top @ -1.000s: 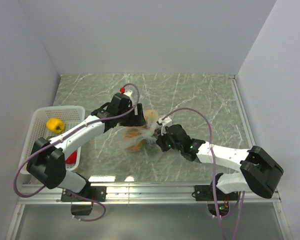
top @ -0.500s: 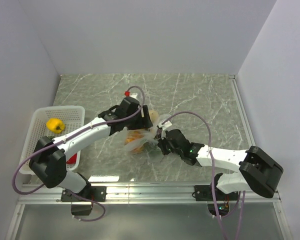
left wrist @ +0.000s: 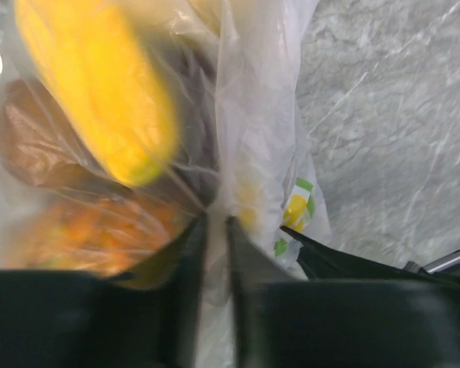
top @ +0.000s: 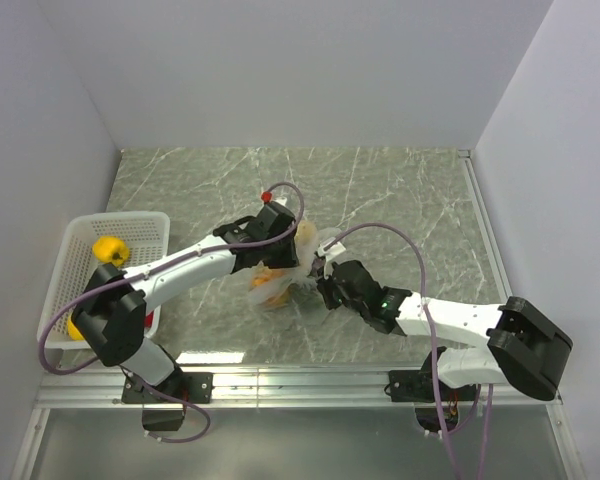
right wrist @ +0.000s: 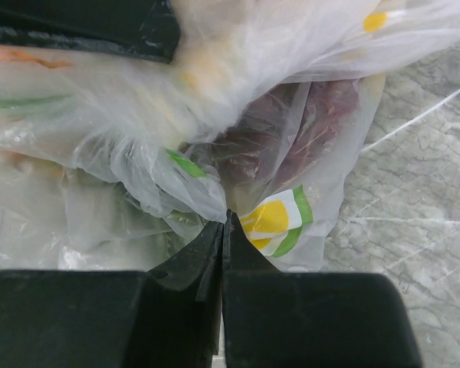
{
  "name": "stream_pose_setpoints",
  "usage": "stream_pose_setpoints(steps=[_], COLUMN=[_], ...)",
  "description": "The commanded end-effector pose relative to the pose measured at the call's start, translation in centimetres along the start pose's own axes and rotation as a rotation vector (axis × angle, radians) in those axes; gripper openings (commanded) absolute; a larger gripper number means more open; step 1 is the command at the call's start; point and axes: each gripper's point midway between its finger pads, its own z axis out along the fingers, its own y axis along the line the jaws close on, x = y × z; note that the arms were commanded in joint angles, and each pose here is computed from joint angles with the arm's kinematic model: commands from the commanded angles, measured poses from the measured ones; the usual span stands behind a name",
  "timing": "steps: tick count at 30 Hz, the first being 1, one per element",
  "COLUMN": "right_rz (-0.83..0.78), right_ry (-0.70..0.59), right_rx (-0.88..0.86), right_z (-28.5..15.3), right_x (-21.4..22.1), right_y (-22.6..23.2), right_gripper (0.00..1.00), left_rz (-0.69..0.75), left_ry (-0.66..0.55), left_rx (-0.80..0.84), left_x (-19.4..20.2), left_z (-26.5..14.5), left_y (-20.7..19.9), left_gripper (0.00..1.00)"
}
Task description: Untie the knot of the plastic bag and take out the fruit
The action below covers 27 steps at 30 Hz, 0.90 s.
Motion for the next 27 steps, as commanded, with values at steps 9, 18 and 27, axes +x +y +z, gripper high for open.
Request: stream_pose_setpoints(steps=[9, 18, 27], right_rz=[0.037, 0.413, 0.268], right_ry=[-0.091, -0.171, -0.261], right_rx=[0.151, 0.351, 0.161], right_z=[-1.2, -4.3, -7.0], right_x=[-1.7, -2.0, -9.8], right_y=[-2.7, -11.0, -8.8], right_gripper=[0.00, 0.00, 0.37], left_rz=[-0.074, -0.347, -0.308], left_ry=[-0.152, -0.328, -0.288], left_rx=[0.014, -0.037, 0.171], left_x=[-4.0, -11.4, -10.0], left_z=[-1.1, -4.5, -5.1], left_y=[0.6, 11.4, 8.3], left_gripper=[0.01, 0.00, 0.01])
